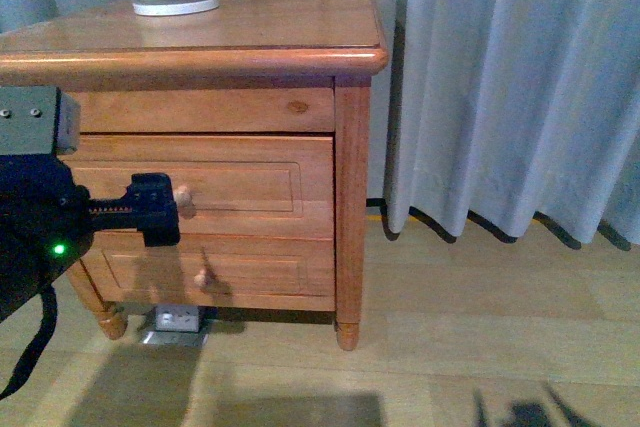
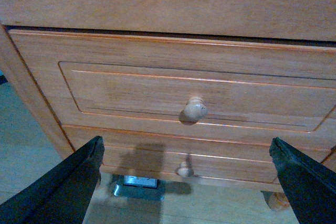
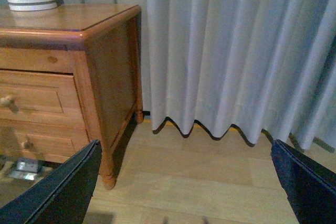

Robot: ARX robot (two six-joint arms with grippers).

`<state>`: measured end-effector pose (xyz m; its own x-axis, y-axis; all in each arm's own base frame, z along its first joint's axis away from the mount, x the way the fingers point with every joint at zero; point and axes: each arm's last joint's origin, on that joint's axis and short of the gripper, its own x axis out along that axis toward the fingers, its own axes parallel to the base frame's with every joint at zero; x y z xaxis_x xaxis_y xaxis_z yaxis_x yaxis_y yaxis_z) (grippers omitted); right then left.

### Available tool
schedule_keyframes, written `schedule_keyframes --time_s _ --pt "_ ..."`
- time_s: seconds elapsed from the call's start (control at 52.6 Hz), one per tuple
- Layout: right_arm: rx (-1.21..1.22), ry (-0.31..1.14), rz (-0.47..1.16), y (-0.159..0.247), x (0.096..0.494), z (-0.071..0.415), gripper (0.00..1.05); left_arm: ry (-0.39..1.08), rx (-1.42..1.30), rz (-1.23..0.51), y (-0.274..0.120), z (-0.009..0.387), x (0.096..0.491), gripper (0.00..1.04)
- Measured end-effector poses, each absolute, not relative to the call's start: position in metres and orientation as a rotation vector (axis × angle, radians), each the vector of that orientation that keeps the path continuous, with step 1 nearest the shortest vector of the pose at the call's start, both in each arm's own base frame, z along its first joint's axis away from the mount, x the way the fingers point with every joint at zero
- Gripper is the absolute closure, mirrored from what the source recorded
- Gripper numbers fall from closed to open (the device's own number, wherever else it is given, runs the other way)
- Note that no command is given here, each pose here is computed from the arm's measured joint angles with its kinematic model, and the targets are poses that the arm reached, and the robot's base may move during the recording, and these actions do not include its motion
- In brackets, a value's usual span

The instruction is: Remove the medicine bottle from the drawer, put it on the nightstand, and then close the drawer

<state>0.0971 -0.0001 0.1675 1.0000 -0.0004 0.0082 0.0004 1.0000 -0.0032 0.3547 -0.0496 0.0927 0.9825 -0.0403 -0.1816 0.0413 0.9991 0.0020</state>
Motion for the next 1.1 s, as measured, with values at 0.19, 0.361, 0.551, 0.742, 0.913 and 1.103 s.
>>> schedule_keyframes --time_s 0.19,0.361,0.551,0.742,0.913,1.103 --pt "-0.003 -0.008 0.0 0.0 0.097 0.167 0.07 0.187 0.017 -0.086 -0.053 0.069 0.395 0.07" --pt "-0.003 -0.008 0.0 0.0 0.097 0.167 0.07 0.196 0.014 -0.124 -0.056 0.051 0.415 0.07" --pt "-0.003 -0.008 0.0 0.0 0.097 0.167 0.07 0.196 0.032 -0.126 -0.053 0.032 0.438 0.07" --pt "-0.003 -0.008 0.0 0.0 0.097 0.167 0.07 0.189 0.042 -0.112 -0.046 0.025 0.452 0.07" --pt "-0.003 -0.008 0.0 0.0 0.097 0.167 0.07 0.197 0.05 -0.123 -0.046 0.02 0.456 0.07" --pt "-0.003 -0.008 0.0 0.0 0.097 0.167 0.07 0.202 0.052 -0.128 -0.049 0.017 0.457 0.07"
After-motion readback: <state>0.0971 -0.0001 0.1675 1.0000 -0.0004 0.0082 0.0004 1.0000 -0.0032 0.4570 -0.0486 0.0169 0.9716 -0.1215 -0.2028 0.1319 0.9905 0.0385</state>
